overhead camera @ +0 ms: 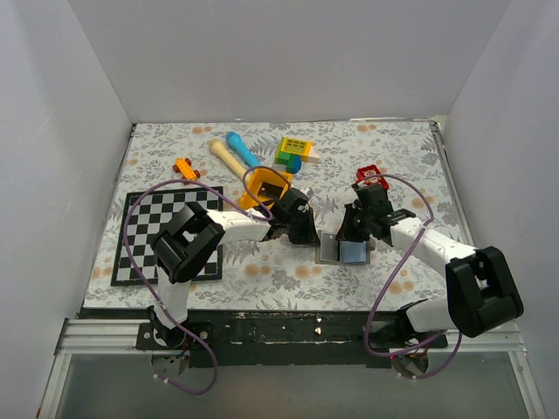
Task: Put the credit cards into the card holder
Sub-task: Insert the credit card into the card holder.
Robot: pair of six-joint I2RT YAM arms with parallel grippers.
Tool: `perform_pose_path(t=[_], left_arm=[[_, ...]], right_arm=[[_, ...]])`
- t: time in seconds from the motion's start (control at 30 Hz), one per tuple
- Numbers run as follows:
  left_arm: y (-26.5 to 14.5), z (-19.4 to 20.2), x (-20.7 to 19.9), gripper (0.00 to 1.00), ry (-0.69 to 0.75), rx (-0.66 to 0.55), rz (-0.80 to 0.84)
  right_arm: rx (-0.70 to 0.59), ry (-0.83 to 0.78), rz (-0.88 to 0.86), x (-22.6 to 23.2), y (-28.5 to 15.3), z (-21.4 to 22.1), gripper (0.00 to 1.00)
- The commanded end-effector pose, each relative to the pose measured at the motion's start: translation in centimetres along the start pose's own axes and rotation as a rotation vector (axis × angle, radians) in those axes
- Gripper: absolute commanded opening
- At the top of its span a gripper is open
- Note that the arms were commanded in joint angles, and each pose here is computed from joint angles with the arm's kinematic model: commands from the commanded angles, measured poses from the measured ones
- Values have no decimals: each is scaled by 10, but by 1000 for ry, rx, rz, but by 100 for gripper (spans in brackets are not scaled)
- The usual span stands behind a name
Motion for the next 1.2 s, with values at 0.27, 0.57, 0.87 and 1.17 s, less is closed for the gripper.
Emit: perform_pose_path(t=[0.27,0.57,0.87,1.17], left_arm=[[-5,1,-3,0,14,-11,4],[-5,0,-3,0,13,-11,4],[-5,0,-3,0,11,-11,4],[-5,-1,-4,0,14,-12,8]], right_arm=[[45,5,67,-10,0,12,1],[88,15,102,-16,9,16,1],[108,16,121,-20,12,20,1],[131,36,38,-11,23,24,1]])
Point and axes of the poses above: each gripper's point midway between its finger pads, its own y axis out along the fingers, its own x axis along the line the jaws close on, z = x × y, the point moved 5 cm from there along -y, back along the fingers, and after that the axes turned 1 degree about -y, right-handed, at the moved point
